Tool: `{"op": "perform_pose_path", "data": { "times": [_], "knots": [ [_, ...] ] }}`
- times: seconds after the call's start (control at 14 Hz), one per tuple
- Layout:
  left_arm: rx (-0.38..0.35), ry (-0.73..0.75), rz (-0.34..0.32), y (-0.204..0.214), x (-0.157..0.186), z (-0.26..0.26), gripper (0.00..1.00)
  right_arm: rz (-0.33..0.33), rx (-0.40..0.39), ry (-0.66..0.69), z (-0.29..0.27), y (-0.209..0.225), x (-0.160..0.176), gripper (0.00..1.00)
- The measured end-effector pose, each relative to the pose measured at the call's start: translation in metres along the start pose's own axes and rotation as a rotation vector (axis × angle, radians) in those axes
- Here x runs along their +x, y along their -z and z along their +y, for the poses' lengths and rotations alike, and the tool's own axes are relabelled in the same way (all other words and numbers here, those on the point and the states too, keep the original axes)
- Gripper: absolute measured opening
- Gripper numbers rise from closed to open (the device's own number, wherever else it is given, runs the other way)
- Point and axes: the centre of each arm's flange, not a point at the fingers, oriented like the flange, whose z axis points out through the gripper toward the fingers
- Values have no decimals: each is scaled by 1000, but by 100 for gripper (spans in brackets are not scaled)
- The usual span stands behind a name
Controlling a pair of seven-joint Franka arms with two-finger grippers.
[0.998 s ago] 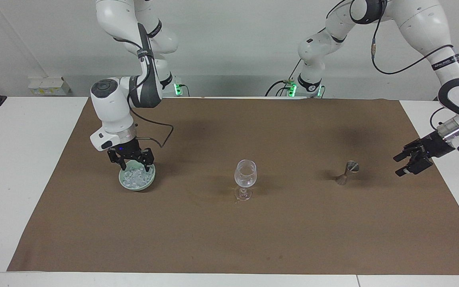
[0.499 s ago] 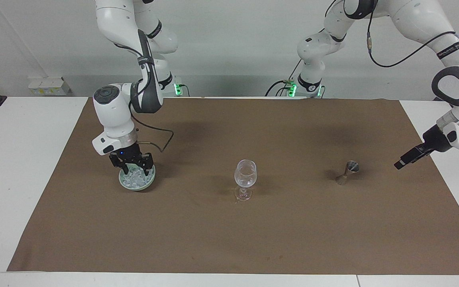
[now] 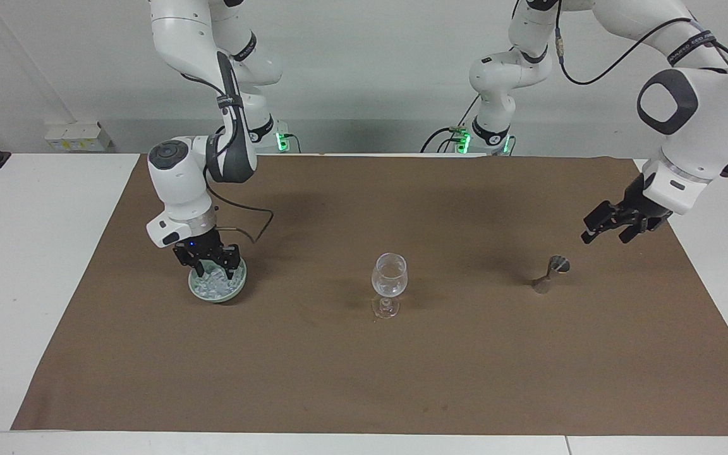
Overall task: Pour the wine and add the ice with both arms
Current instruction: 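Withdraw the left gripper while the right gripper grasps the ice bowl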
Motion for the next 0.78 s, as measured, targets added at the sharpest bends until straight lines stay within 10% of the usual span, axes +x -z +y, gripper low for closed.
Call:
{"op": "perform_pose_path", "data": {
  "times": [0.78],
  "knots": [
    [130,-95,-23,83,-56,38,100,39,5,-8,0,4,4,33]
  ]
}}
